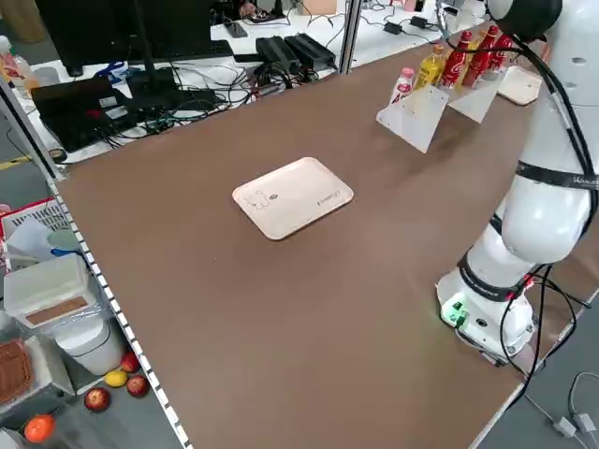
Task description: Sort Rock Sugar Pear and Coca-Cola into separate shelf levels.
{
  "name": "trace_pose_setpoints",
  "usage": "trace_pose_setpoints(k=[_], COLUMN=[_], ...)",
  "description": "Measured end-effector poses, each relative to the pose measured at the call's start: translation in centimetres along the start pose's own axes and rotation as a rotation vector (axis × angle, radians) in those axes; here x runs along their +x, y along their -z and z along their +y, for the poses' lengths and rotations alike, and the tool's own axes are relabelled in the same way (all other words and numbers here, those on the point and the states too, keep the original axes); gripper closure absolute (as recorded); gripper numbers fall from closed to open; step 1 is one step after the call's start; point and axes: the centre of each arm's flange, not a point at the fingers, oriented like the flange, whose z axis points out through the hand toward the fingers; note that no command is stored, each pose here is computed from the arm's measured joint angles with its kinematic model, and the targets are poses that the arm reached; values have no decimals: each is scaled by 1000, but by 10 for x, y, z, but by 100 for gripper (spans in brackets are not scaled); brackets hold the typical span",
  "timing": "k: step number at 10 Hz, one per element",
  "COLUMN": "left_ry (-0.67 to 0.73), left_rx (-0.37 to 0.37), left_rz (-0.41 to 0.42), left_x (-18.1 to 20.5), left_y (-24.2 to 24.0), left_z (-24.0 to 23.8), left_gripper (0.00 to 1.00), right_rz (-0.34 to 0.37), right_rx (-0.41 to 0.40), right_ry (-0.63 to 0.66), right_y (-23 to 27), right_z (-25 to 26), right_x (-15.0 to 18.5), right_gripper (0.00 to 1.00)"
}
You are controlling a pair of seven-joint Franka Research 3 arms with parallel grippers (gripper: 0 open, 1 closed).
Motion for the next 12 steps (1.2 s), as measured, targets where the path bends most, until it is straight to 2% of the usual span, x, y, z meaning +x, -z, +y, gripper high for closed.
trace_pose_setpoints(k=[2, 4, 6, 7, 9, 11, 12], left_ry=[19, 3, -62, -112, -177, -266, -334], left_rx=[0, 12, 45, 55, 52, -9, -29], left_rz=[-3, -16, -42, -53, -68, -78, -45], left_x=[50, 77, 104, 120, 147, 156, 150], left_y=[9, 5, 6, 7, 6, 17, 37], left_z=[-46, -73, -112, -136, -172, -196, -208], left_gripper=[0, 0, 0, 0, 0, 0, 0], right_rz=[43, 85, 126, 137, 110, 101, 95], right_rx=[-55, -110, -154, -169, -175, -174, -174], right_ry=[45, 55, 16, -1, -35, -56, -64], right_y=[24, 49, 84, 102, 128, 140, 140], right_z=[69, 129, 178, 187, 185, 177, 175], right_x=[9, 10, -9, -27, -67, -89, -91], right_gripper=[0, 0, 0, 0, 0, 0, 0])
